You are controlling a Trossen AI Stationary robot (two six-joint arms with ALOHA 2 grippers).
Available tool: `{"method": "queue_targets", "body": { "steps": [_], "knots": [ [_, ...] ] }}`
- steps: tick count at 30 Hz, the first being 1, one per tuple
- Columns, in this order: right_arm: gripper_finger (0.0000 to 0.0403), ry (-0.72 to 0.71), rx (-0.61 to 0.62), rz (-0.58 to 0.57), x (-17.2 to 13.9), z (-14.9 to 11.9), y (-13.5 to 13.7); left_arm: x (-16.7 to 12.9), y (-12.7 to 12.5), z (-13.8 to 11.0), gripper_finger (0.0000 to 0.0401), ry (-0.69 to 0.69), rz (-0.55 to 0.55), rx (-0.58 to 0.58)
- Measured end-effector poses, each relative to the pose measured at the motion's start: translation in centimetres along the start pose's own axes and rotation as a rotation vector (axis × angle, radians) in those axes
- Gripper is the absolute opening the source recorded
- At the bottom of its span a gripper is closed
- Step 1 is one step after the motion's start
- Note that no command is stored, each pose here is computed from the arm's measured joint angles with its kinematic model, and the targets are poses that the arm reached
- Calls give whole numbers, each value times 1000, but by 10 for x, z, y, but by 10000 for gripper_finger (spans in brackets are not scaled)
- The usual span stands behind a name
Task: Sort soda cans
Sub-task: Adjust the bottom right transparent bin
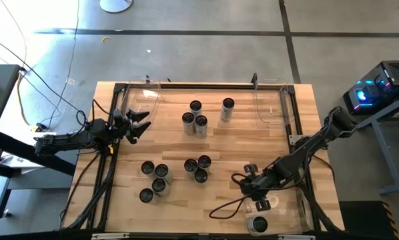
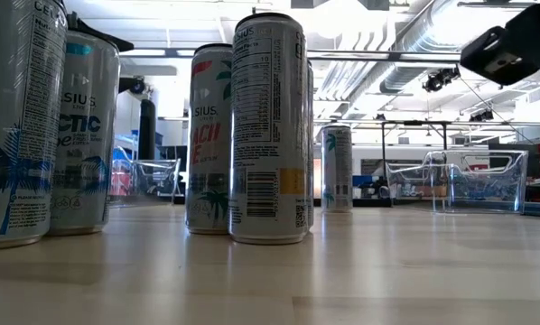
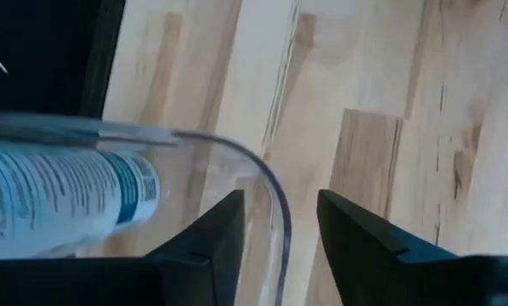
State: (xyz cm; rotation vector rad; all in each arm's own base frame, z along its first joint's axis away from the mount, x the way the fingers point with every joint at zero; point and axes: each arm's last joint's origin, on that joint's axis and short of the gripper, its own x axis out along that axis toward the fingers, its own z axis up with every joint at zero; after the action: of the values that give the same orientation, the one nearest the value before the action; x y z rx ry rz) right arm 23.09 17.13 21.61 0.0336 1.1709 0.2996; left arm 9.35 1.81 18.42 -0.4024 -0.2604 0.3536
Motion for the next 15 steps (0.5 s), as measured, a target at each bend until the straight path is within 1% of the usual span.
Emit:
{"method": "queue_targets", "body": {
  "steps": [10, 12, 15],
  "knots": [
    [16, 3, 17, -14, 0, -1, -1, 0, 0, 0, 323, -1, 4, -1],
    [6, 7, 17, -16, 0, -1, -1, 0, 0, 0, 323, -2, 5, -1],
    [10, 12, 38, -22, 0, -2, -1, 0, 0, 0, 323, -2, 5, -1]
  ]
}}
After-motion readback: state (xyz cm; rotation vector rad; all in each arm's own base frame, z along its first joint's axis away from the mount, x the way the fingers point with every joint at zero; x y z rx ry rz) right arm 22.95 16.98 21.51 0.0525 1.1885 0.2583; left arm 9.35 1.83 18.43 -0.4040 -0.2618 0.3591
